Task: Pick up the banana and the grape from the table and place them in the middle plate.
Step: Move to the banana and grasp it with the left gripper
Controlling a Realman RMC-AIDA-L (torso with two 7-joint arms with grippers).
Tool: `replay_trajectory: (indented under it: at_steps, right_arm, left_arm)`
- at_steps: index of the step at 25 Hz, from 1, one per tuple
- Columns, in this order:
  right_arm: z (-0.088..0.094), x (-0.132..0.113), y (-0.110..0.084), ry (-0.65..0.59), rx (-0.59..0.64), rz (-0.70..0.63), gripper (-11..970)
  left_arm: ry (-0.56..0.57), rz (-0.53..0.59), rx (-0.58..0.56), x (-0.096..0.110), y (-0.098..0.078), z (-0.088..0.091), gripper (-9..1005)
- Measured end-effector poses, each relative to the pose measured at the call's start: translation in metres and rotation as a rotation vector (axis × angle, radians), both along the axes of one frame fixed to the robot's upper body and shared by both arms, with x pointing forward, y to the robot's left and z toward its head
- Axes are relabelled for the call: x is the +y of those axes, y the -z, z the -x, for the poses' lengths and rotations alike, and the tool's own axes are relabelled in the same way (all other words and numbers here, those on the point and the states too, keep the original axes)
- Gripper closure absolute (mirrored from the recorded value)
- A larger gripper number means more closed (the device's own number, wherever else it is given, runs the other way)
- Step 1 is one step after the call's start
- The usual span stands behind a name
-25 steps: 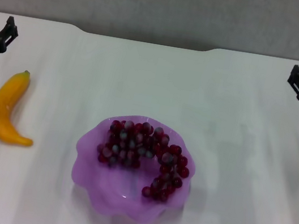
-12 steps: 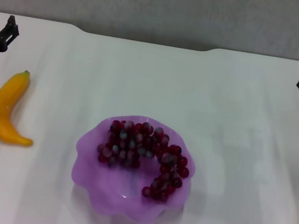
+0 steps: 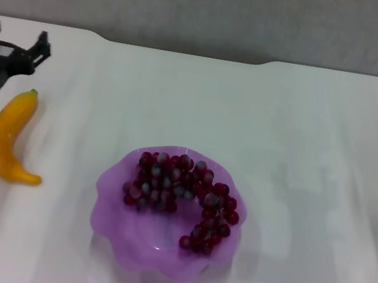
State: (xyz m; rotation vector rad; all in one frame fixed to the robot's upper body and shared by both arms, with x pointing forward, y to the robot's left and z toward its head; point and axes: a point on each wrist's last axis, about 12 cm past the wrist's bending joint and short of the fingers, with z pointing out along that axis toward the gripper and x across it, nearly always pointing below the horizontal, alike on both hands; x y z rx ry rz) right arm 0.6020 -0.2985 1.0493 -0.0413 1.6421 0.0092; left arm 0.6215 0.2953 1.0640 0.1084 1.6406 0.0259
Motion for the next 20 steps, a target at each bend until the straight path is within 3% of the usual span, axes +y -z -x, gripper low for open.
replay_trajectory:
  at_steps: [7, 20]
  right_arm:
    - [0.003, -0.003, 0.004, 0.005, 0.020, 0.012, 113]
    - [0.005, -0.005, 0.005, 0.007, 0.024, 0.014, 113]
  left_arm:
    - [0.010, 0.023, 0.109, -0.008, -0.010, -0.016, 252]
    - [-0.051, -0.016, 0.368, -0.001, -0.041, -0.036, 256]
